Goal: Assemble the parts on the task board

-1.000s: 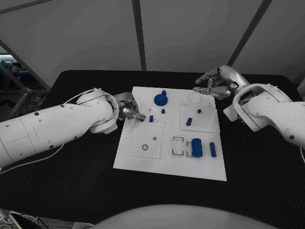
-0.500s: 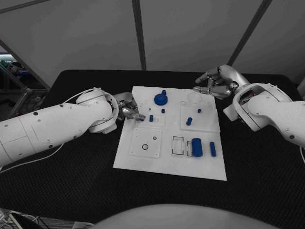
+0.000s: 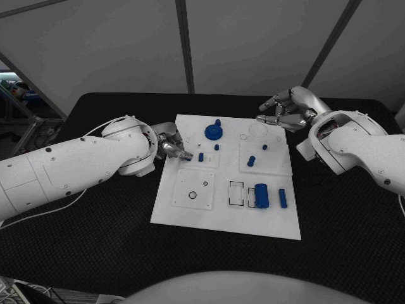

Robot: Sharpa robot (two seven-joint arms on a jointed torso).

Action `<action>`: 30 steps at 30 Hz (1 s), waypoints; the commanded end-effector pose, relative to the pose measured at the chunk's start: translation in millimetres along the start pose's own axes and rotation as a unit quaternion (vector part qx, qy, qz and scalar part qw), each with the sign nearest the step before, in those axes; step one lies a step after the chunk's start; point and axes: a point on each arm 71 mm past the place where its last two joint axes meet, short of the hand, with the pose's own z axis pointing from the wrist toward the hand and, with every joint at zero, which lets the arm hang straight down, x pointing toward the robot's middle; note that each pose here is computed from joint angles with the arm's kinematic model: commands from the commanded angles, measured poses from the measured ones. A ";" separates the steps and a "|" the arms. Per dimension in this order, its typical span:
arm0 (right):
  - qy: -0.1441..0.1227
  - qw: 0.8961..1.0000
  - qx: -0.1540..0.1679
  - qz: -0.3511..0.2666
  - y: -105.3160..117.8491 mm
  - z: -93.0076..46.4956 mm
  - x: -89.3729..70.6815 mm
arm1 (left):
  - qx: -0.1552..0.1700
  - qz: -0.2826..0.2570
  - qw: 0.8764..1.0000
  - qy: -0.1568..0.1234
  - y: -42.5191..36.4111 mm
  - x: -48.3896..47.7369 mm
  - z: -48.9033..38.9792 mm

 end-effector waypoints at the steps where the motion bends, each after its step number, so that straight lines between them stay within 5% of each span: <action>1: 0.002 1.000 -0.005 -0.001 1.7 0.3 0.1 | -0.004 0.012 1.000 0.015 0.9 3.2 0.8; 30: 0.002 1.000 -0.005 -0.001 1.6 0.3 -0.1 | -0.006 0.016 1.000 0.020 1.1 2.6 2.3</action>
